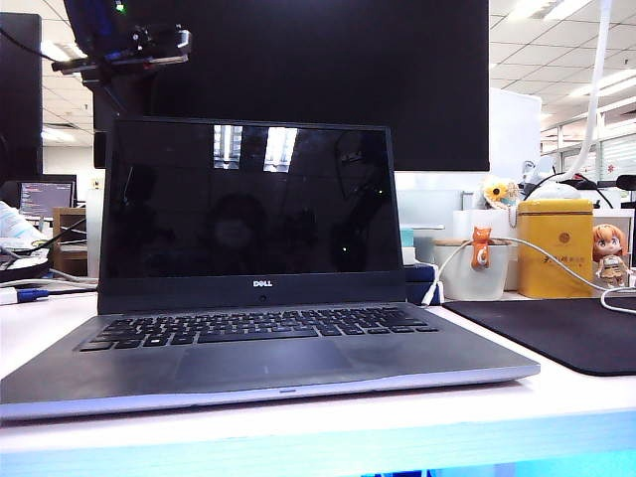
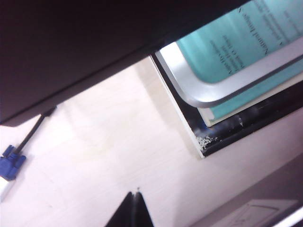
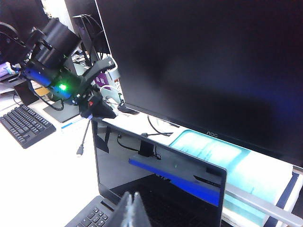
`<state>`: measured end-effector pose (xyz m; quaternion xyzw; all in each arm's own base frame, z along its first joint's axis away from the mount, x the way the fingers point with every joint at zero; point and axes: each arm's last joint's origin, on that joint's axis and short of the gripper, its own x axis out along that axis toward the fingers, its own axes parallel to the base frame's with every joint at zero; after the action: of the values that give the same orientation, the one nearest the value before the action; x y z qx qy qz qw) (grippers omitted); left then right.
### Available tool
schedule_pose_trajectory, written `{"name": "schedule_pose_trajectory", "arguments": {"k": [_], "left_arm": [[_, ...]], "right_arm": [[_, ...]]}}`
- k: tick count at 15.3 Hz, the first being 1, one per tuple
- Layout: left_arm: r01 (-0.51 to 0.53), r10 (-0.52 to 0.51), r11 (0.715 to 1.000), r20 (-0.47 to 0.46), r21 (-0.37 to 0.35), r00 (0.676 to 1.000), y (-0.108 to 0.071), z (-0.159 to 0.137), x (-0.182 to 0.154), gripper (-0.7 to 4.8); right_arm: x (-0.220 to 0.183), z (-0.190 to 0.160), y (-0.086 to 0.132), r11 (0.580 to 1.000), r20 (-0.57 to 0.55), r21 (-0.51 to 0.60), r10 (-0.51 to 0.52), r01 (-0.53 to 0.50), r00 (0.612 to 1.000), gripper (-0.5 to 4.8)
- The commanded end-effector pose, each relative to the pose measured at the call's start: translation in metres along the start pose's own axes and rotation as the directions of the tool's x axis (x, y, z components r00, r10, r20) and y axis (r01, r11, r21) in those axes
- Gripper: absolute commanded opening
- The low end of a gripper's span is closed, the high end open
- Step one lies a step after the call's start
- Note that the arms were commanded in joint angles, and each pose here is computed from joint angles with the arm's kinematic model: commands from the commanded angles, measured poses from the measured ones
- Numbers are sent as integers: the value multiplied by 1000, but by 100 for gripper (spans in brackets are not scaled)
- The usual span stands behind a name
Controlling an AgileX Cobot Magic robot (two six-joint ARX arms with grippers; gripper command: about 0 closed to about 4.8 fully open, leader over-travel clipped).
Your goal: Close the lid of the gray laptop.
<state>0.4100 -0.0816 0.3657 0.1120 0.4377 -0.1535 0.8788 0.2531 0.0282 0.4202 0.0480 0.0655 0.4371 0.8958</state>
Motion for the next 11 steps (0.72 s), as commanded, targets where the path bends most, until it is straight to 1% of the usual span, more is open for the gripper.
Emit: {"name": "schedule_pose_trajectory", "arguments": {"k": [1, 3, 4, 6, 8, 10, 11], "left_arm": [[19, -19, 1000, -21, -4, 1000, -1, -2, -5, -6], [50, -50, 999, -86, 4, 995, -3, -9, -6, -6], [53, -52, 999, -99, 2, 994, -4, -10, -6, -6], [87, -87, 996, -87, 1, 992, -6, -10, -10, -6], [111, -110, 994, -100, 8, 989, -13, -11, -15, -6], [142, -134, 989, -153, 45, 979, -30, -14, -20, -6], [156, -145, 986, -165, 60, 976, -37, -15, -20, -6]], "right_arm": [[1, 2, -1, 1000, 11, -14, 1, -1, 1000, -5], [4, 0, -5, 1000, 7, -7, -18, 18, 1000, -5], [5, -1, -7, 1000, 5, -5, -20, 20, 1000, -5], [9, -4, -11, 1000, -1, 2, -20, 20, 1000, -5], [11, -5, -13, 1000, -6, 8, -20, 20, 1000, -5], [11, -5, -14, 1000, -4, 7, -20, 20, 1000, -5], [11, -5, -14, 1000, -5, 7, -20, 21, 1000, -5]]}}
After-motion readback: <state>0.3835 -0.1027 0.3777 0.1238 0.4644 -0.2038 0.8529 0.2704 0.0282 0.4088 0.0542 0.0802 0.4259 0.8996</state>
